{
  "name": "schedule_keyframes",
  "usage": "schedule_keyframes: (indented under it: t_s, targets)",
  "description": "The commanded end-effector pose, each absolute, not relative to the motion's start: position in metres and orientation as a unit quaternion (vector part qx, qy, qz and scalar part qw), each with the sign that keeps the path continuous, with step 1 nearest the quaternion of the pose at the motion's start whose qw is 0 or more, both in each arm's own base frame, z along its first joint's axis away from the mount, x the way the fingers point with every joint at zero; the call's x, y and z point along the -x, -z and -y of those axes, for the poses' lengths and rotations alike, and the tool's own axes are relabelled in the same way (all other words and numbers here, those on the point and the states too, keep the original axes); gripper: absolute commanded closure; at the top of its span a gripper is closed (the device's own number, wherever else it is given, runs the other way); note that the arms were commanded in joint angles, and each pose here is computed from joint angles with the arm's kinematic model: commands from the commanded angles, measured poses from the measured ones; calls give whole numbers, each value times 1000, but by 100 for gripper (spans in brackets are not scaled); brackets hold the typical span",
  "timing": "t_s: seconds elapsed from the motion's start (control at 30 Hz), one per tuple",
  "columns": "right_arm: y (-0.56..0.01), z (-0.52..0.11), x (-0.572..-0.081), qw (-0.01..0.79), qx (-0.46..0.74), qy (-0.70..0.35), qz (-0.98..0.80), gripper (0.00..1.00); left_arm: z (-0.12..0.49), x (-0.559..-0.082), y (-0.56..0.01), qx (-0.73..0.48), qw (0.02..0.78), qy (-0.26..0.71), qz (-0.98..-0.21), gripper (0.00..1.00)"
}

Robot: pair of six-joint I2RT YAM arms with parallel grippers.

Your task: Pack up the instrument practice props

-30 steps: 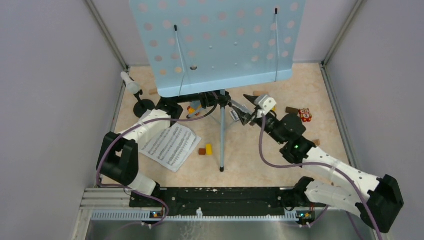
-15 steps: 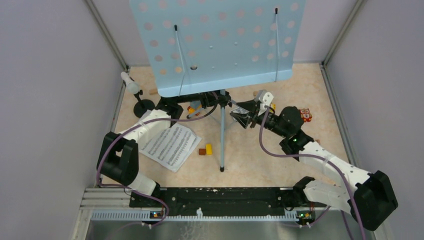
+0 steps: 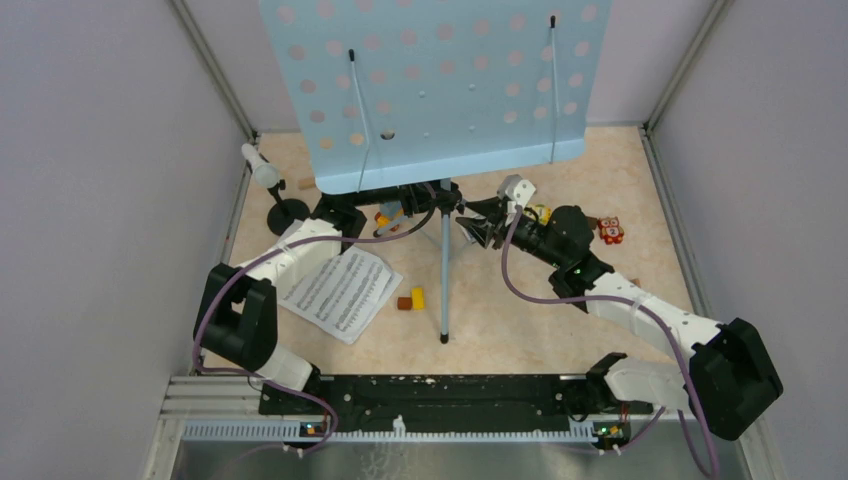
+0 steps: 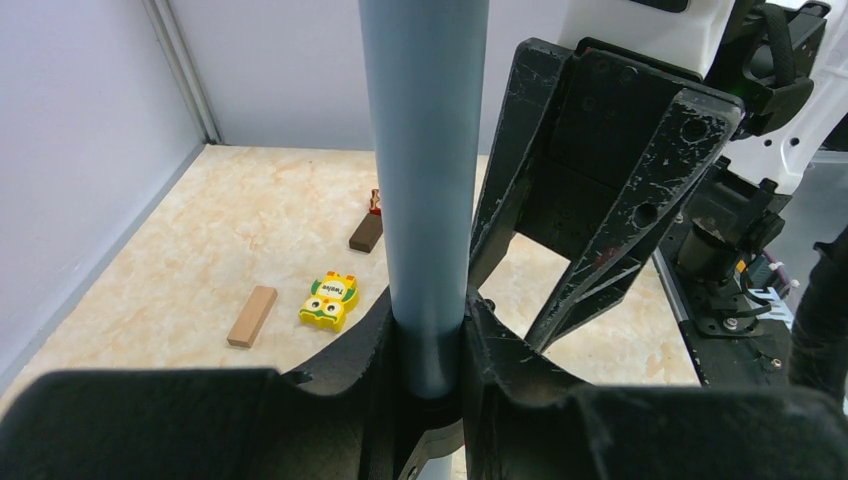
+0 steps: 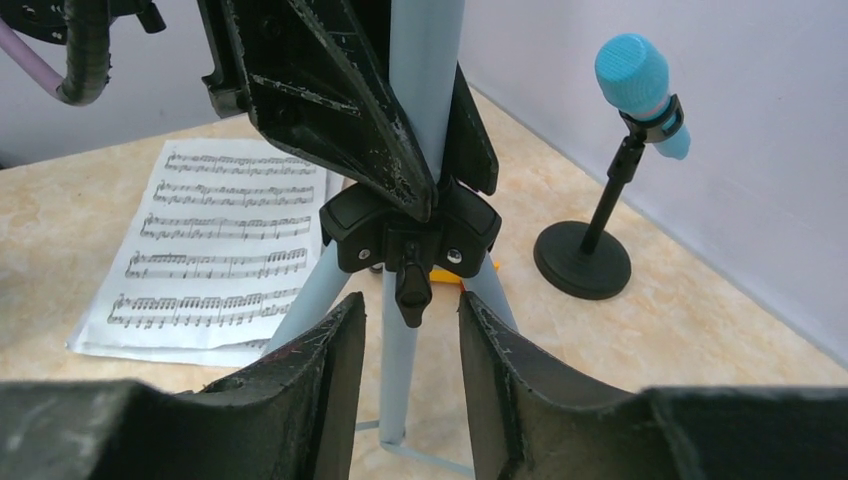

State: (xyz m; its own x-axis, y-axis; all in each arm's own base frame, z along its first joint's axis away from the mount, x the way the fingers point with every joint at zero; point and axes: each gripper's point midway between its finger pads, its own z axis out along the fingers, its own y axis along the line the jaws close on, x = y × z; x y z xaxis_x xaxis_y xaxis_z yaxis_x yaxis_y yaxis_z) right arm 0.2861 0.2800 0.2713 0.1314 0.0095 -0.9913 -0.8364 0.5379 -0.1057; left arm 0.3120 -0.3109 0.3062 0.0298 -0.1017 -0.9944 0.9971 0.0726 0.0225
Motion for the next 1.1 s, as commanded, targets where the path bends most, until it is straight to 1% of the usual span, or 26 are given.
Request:
schedule_keyframes:
  t_s: [0.0,0.1,0.23,0.3,0.33,0.43,0.53,0.6,0.67,0.8,0.9,1.07]
  targets:
    - [-312,-281,-295,707,359,-305,-527,65,302,-346,-260,-415,537,471,-564,100]
    - [-311,-284,-294,706,374,-303,-520,74,302,-346,-261,-415,537,471,-563,100]
    - [-313,-288,-293,707,389,-303,-507,89,302,-346,-261,-415,537,471,-564,100]
    - [-313,-291,-292,706,400,-303,-500,98,302,-346,-261,-415,537,471,-563,100]
    - [-312,-292,-291,705,411,-301,-494,100,302,-347,-261,-415,537,471,-563,100]
    - [-304,-295,-284,701,461,-282,-466,100,302,-346,-261,-416,537,471,-563,100]
    - [-286,-294,-280,690,531,-232,-434,100,302,-347,-261,-415,537,471,-563,100]
    - [-271,-294,-276,676,592,-180,-400,100,302,-346,-261,-416,538,471,-562,100]
    - [-256,-291,-276,661,650,-106,-359,100,302,-346,-260,-416,536,472,-563,100]
    - [-227,-282,-284,601,740,36,-299,100,302,-347,-261,-415,537,472,-562,100]
    - [-227,-278,-290,590,753,99,-275,100,301,-347,-260,-415,536,472,-564,100]
    - [-249,-268,-302,607,725,206,-250,99,300,-348,-260,-414,537,471,-564,100]
